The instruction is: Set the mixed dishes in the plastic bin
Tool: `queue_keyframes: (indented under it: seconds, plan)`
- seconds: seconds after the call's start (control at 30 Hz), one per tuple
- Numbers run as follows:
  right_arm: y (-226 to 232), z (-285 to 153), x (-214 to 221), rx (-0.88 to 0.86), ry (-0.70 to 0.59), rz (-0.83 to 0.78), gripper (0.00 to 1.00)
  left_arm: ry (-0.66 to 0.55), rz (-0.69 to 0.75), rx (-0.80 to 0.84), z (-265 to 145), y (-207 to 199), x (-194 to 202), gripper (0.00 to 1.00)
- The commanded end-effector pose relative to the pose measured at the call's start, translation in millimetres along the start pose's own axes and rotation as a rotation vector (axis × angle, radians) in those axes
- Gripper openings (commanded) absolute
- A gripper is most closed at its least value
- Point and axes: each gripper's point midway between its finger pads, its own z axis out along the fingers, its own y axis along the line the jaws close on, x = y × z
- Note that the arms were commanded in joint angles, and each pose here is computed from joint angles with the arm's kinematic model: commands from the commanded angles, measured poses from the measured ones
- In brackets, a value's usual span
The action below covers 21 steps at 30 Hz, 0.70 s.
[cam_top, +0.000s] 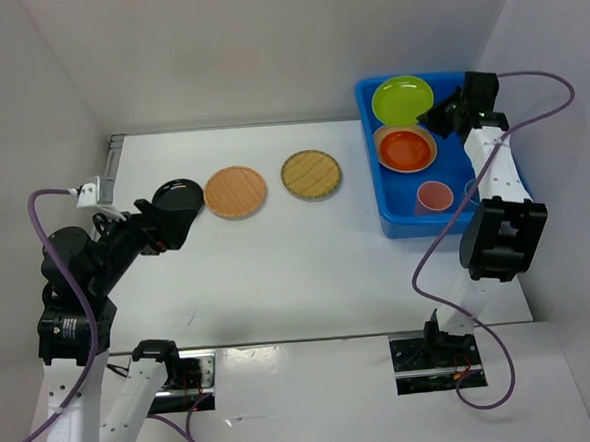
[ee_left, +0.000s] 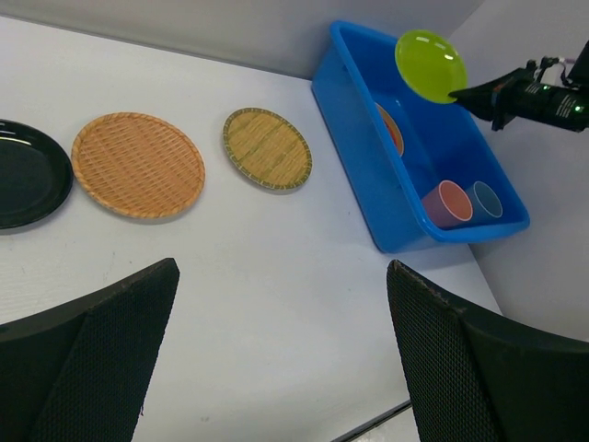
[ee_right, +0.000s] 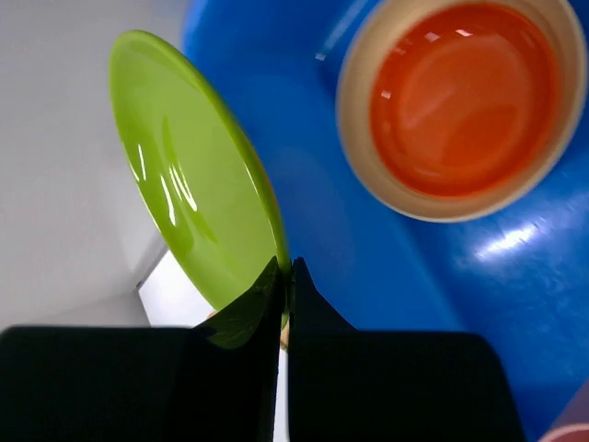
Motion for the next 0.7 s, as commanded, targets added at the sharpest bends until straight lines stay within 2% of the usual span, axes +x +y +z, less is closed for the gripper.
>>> queue_keyframes:
  seconds: [0.0,0.03,0.13,0.57,0.67]
  plan:
    - [-23.3,4.8,-14.5,0.05,-0.061,0.062,0.0,-0.033,0.034,0.007,1.6,-0.5,-7.8,1.0]
    - [-43.1,13.3,-14.8,0.078,-0.061,0.078,0.0,-0.025,0.031,0.003,1.3,0.4,-5.8,1.0]
    - [-64.4,32.2,-7.4,0.12,-0.026,0.109,0.0,-0.022,0.027,-0.009,3.8,3.3,-5.6,1.0]
    - [-121.8,89.5,24.3,0.281,0.055,0.103,0.0,-0.006,0.013,-0.005,12.4,4.8,-5.0,1.0]
    - [-130.4,96.8,27.4,0.307,0.065,0.106,0.05,0.002,0.0,-0.009,14.8,5.9,-3.9,1.0]
